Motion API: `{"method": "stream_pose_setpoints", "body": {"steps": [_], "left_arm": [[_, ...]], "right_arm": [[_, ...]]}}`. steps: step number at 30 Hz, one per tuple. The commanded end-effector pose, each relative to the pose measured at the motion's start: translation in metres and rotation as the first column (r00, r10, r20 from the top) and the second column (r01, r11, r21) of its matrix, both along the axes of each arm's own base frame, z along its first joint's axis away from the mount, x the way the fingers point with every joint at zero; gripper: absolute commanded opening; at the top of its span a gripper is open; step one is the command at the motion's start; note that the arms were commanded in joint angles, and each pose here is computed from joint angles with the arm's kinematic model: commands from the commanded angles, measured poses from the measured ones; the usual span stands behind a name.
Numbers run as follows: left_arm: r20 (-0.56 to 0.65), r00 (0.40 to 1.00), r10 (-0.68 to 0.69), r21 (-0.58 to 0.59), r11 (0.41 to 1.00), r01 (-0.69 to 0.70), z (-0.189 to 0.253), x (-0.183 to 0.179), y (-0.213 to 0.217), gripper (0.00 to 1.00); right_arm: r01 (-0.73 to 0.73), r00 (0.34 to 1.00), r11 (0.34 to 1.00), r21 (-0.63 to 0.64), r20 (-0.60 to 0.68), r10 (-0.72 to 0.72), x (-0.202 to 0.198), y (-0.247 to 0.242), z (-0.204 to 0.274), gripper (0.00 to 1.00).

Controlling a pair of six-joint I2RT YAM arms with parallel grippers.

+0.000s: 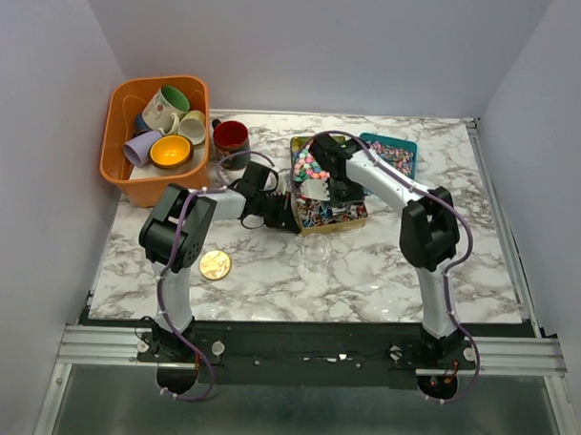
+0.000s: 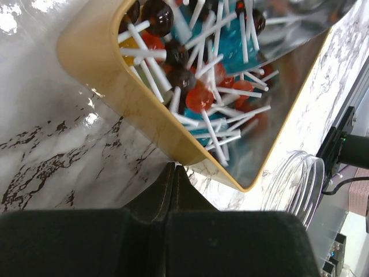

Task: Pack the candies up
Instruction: Scoop the fake candies from the storage box.

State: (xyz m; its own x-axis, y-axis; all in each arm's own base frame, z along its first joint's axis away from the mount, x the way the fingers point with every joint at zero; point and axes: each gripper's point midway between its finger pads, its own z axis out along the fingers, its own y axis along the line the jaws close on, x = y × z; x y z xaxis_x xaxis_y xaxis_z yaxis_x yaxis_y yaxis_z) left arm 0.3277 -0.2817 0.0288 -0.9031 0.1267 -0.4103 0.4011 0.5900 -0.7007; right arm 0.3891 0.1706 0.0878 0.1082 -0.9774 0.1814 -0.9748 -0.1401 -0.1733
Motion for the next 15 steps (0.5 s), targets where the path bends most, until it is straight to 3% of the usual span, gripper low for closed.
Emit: {"method": "stream_pose_setpoints", "body": {"steps": [1, 9, 15], "left_arm": [[0.041, 0.999, -0.005, 0.003, 1.000, 0.005, -0.004, 0.011, -0.005, 0.00], [0.019, 1.000, -0.008, 0.012, 1.000, 0.008, -0.006, 0.013, -0.005, 0.00], [0.029, 1.000, -0.011, 0.033, 0.999, 0.010, -0.002, 0.019, -0.004, 0.00]], "right_arm": [[-0.116, 0.987, 0.993, -0.001, -0.113, 0.115, -0.017, 0.024, -0.042, 0.01], [-0.130, 0.983, 0.990, 0.053, -0.125, 0.135, -0.021, 0.037, -0.059, 0.01], [-0.075, 0.985, 0.982, 0.175, -0.143, 0.101, -0.026, 0.055, -0.071, 0.01]]}}
